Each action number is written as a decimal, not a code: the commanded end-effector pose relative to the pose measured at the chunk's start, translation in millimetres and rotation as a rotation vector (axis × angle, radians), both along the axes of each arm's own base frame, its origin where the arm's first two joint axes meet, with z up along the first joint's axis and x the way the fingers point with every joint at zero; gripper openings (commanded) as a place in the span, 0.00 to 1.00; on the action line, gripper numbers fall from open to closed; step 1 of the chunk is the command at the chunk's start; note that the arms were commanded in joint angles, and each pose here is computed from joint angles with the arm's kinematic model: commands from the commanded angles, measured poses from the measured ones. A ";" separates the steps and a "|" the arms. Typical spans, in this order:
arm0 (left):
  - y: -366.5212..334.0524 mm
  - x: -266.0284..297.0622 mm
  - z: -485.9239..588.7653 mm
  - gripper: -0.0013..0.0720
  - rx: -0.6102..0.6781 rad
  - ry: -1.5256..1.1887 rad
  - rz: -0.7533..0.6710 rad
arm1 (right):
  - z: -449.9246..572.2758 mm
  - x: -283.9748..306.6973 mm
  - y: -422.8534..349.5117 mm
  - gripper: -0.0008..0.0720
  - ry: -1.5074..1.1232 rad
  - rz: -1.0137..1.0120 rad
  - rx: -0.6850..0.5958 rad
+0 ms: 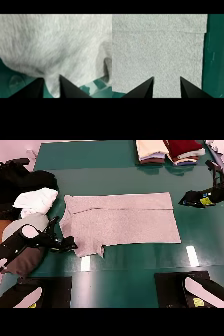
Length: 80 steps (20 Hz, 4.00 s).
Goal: Fold the shirts.
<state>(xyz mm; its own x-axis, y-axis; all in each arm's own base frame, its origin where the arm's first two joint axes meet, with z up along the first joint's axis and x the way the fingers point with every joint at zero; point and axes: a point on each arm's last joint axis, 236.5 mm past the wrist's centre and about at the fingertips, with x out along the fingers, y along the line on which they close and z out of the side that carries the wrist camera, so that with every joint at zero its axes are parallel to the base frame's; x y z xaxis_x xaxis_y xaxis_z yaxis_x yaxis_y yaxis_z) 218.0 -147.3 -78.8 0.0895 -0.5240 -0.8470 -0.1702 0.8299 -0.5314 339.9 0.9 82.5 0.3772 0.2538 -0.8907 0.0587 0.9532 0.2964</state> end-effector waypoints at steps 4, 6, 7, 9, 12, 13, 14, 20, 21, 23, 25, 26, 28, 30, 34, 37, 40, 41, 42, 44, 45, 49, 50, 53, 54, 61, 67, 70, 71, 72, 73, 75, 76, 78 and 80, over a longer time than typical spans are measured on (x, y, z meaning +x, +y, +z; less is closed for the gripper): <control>-8.5 25.5 29.5 0.04 -0.029 -0.106 -0.049 | -14.4 -35.2 -30.7 0.49 0.124 -0.068 0.001; -10.2 20.9 31.9 0.04 -0.032 -0.105 -0.091 | -46.8 -66.8 -53.8 0.49 0.223 -0.157 0.005; -10.4 19.6 31.8 0.04 -0.032 -0.108 -0.104 | -68.3 -85.1 -60.8 0.49 0.273 -0.215 0.033; -10.3 19.9 31.9 0.04 -0.032 -0.109 -0.105 | -112.2 -122.7 -70.7 0.61 0.381 -0.336 0.103; -9.9 22.4 32.0 0.04 -0.029 -0.117 -0.098 | -153.9 -151.9 -55.2 0.68 0.479 -0.424 0.288; -9.9 22.6 32.0 0.04 -0.029 -0.118 -0.098 | -161.7 -150.8 -45.7 0.68 0.480 -0.431 0.352; -9.8 22.5 32.0 0.04 -0.029 -0.118 -0.098 | -168.4 -146.9 -38.7 0.68 0.472 -0.438 0.391; -9.3 24.5 32.0 0.04 -0.028 -0.122 -0.089 | -175.5 -103.6 -15.4 0.60 0.372 -0.350 0.361; -9.3 24.4 32.0 0.04 -0.027 -0.122 -0.090 | -172.2 -98.1 -12.2 0.46 0.360 -0.318 0.343; -9.1 21.2 34.0 0.04 -0.024 -0.114 -0.109 | -162.9 -91.3 -8.0 0.05 0.353 -0.236 0.292; -4.9 11.6 39.4 0.04 0.000 -0.106 -0.159 | -150.4 -96.3 -7.0 0.03 0.386 -0.140 0.232; 1.5 9.3 45.6 0.04 0.030 -0.133 -0.169 | -143.7 -103.0 -9.0 0.03 0.400 -0.100 0.189; 21.0 -3.5 58.6 0.04 0.115 -0.155 -0.164 | -128.8 -115.8 -20.7 0.03 0.394 -0.056 0.078; 24.3 -35.0 71.2 0.04 0.120 -0.114 -0.219 | -111.1 -135.4 -29.9 0.03 0.391 -0.034 -0.004; 23.7 -49.7 83.5 0.04 0.112 -0.111 -0.252 | -83.1 -141.9 -37.2 0.03 0.294 -0.078 -0.082; 30.3 -1.7 101.6 0.04 0.161 -0.286 -0.189 | -73.7 -121.3 -37.0 0.03 0.234 -0.091 -0.065; 46.4 55.7 114.7 0.04 0.259 -0.398 -0.152 | -61.9 -81.6 -37.6 0.03 0.201 -0.052 -0.067; 45.9 72.2 114.3 0.04 0.269 -0.408 -0.166 | -59.8 -65.3 -34.3 0.03 0.187 -0.026 -0.072; 44.7 89.0 110.4 0.04 0.273 -0.402 -0.167 | -58.8 -45.4 -30.8 0.03 0.170 -0.009 -0.078; 42.6 121.7 98.4 0.04 0.282 -0.393 -0.171 | -62.7 -12.4 -23.7 0.03 0.172 0.014 -0.075; 41.7 136.2 93.8 0.04 0.284 -0.392 -0.164 | -67.2 0.5 -19.7 0.03 0.185 0.034 -0.073; 38.9 179.0 79.1 0.05 0.290 -0.393 -0.147 | -85.7 35.7 -12.3 0.03 0.234 0.072 -0.063; 38.3 183.3 77.7 0.05 0.290 -0.390 -0.148 | -89.6 42.0 -13.7 0.03 0.241 0.071 -0.060; 37.6 193.6 88.6 0.66 0.288 -0.422 -0.133 | -92.2 62.2 -10.6 0.26 0.221 0.074 0.020; 37.4 195.0 92.6 0.67 0.288 -0.430 -0.132 | -89.8 68.4 -9.1 0.41 0.206 0.066 0.080; 4.7 185.1 105.7 0.05 0.127 -0.395 -0.117 | -126.5 27.7 -55.9 0.83 0.263 0.010 0.229; -56.8 185.7 108.9 0.05 0.059 -0.457 -0.143 | -161.1 22.2 -29.6 0.70 0.296 -0.016 0.468; -108.9 175.8 88.1 0.04 0.025 -0.449 -0.200 | -167.9 41.9 2.9 0.38 0.267 0.019 0.471; -126.9 175.2 81.3 0.04 0.008 -0.449 -0.206 | -166.0 47.7 12.0 0.14 0.251 0.042 0.453; -142.6 175.2 75.4 0.04 -0.007 -0.446 -0.215 | -158.9 53.8 17.9 0.03 0.230 0.067 0.437; -159.3 174.3 69.2 0.04 -0.022 -0.434 -0.234 | -143.7 60.7 22.8 0.03 0.197 0.098 0.423; -188.0 173.8 57.5 0.04 -0.032 -0.422 -0.283 | -96.0 72.2 34.7 0.03 0.113 0.182 0.395; -200.9 175.1 52.4 0.04 -0.035 -0.421 -0.304 | -67.3 75.5 43.9 0.03 0.066 0.225 0.390; -222.8 178.2 43.4 0.04 -0.042 -0.419 -0.337 | -10.7 76.3 64.4 0.03 -0.024 0.294 0.358; -235.1 180.0 35.1 0.04 -0.044 -0.410 -0.357 | 40.6 76.0 86.7 0.03 -0.129 0.337 0.324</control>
<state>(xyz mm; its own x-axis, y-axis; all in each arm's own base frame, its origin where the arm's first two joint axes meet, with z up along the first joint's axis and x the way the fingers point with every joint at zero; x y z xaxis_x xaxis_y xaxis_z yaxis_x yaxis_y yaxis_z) 397.5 -355.7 -30.3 0.2466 -0.6065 -0.7559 0.3225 0.7868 -0.5262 419.6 57.3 55.5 0.2673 0.6285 -0.7304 -0.1798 0.7772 0.6030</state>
